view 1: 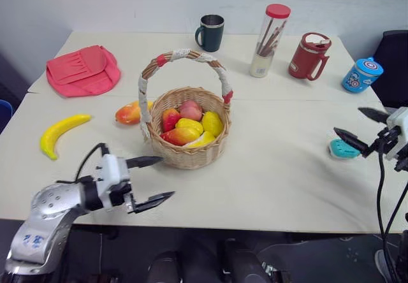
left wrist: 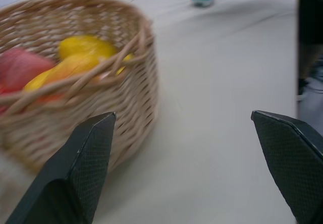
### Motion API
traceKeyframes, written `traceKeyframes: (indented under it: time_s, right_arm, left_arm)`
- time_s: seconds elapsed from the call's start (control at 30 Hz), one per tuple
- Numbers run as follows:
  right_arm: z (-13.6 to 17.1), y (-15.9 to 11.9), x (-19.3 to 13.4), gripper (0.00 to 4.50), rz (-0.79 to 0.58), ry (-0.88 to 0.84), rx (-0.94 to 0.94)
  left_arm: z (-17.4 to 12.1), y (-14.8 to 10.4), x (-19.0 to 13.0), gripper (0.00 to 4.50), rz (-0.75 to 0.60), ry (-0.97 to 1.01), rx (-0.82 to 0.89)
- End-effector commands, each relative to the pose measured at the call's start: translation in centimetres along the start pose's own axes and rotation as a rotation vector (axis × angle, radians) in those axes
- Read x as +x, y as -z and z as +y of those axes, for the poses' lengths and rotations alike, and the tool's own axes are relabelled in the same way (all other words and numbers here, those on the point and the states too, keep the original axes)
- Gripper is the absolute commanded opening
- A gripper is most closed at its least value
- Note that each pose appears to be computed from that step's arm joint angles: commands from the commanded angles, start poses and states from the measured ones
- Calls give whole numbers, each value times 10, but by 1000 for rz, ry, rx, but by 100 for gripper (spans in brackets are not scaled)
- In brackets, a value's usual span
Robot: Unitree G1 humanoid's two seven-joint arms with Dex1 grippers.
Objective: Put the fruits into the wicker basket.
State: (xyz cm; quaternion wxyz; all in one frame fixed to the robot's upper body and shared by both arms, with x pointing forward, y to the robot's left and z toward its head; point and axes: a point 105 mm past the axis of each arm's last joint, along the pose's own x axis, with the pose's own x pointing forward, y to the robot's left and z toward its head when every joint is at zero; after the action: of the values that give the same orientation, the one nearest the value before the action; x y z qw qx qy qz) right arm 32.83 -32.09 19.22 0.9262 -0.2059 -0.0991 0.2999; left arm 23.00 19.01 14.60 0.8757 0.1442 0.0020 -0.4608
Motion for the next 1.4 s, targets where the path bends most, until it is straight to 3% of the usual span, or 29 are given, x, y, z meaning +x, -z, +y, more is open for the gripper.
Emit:
traceKeyframes:
  time_s: [0.03, 0.17, 0.23, 0.37, 0.6, 0.73, 0.97, 1.1, 1.33, 1.4]
  right_arm:
    - [42, -49, 23, 448, -220, -179, 18]
    - [96, -95, 43, 448, -383, -353, 55]
    - [121, -113, 52, 448, -451, -429, 69]
    - [147, -131, 58, 448, -532, -488, 47]
    - [159, -148, 58, 448, -544, -520, 38]
    - [159, -159, 59, 448, -537, -563, 46]
    - [159, -173, 63, 448, -536, -599, 92]
    - [163, -171, 66, 448, -520, -608, 112]
    - [163, -170, 68, 448, -500, -593, 112]
    - [164, -168, 66, 450, -493, -586, 113]
  left_arm:
    - [32, 5, -48, 450, 3, -303, 28]
    - [52, 11, -100, 450, -13, -591, -16]
    - [63, 22, -145, 450, 12, -799, -68]
    - [72, 55, -229, 450, 70, -1238, -311]
    - [80, 77, -266, 450, 149, -1371, -534]
    - [114, 62, -246, 450, 121, -1310, -575]
    - [173, 31, -185, 450, 289, -1025, -594]
    - [205, 45, -159, 450, 388, -1017, -598]
    - [222, 60, -120, 450, 409, -957, -612]
    - [223, 62, -120, 411, 417, -958, -605]
